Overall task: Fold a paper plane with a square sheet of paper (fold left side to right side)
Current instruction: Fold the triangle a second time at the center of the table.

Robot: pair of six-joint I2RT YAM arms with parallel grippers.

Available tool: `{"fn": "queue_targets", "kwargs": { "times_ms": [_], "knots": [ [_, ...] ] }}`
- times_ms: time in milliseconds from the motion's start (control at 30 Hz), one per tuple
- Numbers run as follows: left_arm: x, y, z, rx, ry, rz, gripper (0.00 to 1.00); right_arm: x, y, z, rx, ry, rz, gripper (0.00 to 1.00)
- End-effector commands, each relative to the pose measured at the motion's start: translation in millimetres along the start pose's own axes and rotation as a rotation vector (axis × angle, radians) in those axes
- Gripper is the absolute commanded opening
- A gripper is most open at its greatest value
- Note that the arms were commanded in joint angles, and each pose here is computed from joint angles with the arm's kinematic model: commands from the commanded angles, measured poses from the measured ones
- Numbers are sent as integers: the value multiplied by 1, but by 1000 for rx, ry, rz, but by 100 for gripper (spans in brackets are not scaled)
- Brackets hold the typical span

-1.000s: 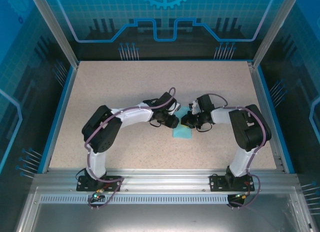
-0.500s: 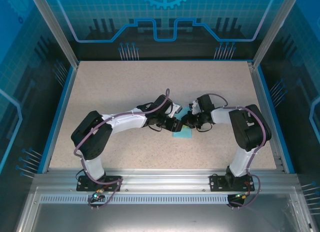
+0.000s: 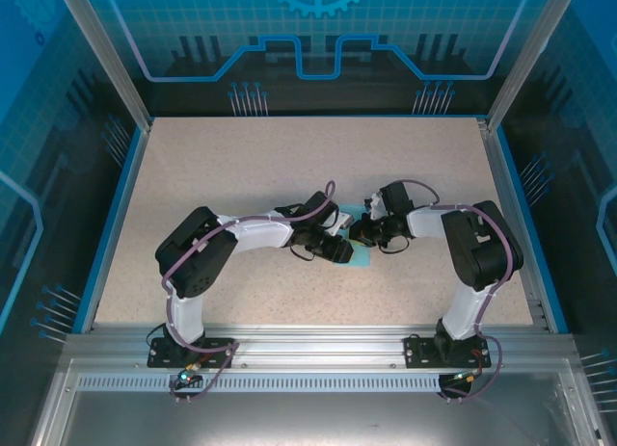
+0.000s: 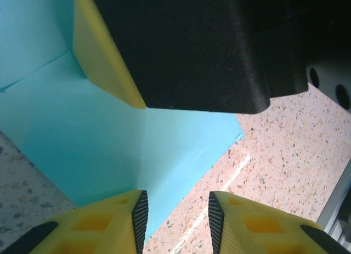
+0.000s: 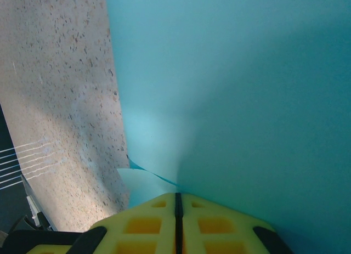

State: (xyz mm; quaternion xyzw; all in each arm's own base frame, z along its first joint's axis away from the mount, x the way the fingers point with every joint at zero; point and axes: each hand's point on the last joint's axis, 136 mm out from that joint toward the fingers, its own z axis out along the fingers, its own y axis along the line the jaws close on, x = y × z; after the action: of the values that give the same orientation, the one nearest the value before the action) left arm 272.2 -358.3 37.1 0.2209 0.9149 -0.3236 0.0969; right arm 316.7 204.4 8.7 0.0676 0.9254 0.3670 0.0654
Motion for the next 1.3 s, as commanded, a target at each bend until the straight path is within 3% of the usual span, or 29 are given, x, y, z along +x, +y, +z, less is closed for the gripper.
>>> {"fn": "queue_targets", "kwargs": {
  "times_ms": [0,533,800,1100,1267],
  "knots": [
    [14,2,7,2,51,-11,37,35,-53,4,182,94,97,10],
    [69,29,14,-70,153,-60,31,33,-49,1,184,96,90,10],
    [84,26,-5,-63,131,-86,29,33,-48,0,182,98,87,10],
    [39,-6,-36,13,-5,-45,30,32,-45,0,171,98,85,10],
    [7,-14,-32,35,-50,-33,33,33,-45,0,171,100,85,10]
  ]
}}
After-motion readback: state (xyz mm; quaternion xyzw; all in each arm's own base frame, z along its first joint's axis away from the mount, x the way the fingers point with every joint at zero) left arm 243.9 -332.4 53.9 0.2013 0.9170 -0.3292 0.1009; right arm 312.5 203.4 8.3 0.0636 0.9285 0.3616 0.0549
